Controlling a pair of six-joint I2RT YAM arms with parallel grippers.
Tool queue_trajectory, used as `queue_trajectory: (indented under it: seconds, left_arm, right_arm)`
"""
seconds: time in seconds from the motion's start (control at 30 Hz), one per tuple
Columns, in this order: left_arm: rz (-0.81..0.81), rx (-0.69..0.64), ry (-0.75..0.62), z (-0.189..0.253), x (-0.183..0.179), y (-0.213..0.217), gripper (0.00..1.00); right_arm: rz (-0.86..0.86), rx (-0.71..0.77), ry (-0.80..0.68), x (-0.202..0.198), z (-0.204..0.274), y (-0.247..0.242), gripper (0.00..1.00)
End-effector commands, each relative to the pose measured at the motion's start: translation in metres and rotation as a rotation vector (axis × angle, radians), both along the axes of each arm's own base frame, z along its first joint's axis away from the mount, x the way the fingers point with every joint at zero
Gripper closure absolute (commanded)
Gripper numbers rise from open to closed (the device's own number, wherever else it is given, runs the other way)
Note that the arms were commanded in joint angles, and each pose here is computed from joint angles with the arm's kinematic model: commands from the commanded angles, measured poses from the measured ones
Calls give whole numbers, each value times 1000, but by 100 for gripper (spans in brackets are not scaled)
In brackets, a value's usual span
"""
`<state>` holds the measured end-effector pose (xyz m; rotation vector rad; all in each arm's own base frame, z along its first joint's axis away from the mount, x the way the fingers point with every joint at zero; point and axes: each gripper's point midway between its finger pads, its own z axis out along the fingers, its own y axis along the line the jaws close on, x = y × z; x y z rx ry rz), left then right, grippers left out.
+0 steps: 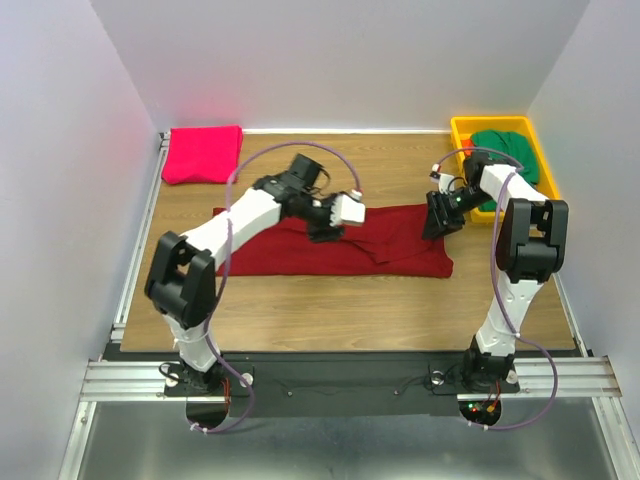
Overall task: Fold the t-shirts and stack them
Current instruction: Fold the tshirt
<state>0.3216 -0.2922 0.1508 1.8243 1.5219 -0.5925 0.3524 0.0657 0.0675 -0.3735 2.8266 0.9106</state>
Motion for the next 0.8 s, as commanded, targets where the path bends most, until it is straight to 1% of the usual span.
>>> queue_trajectory:
  seconds: [0.0, 0.03, 0.17, 0.37, 0.57, 0.77]
  left_arm:
    - [-187, -32, -143, 4, -7, -52, 37]
    - [-234, -31, -152, -2, -18, -66, 37]
    - [-336, -21, -185, -15, -40, -93, 37]
    - [-438, 15, -238, -39, -59, -120, 37]
    - [-449, 52, -242, -61, -56, -133, 43]
    - [-419, 72, -267, -68, -46, -136, 53]
  right_arm:
    - [-21, 42, -48, 13, 8, 5, 54]
    - [-24, 39, -43, 12, 6, 5, 54]
    - [-24, 43, -40, 11, 2, 6, 60]
    - [-28, 3, -42, 8, -4, 0, 59]
    - [-37, -24, -57, 8, -4, -4, 59]
    - [-40, -31, -51, 4, -7, -5, 56]
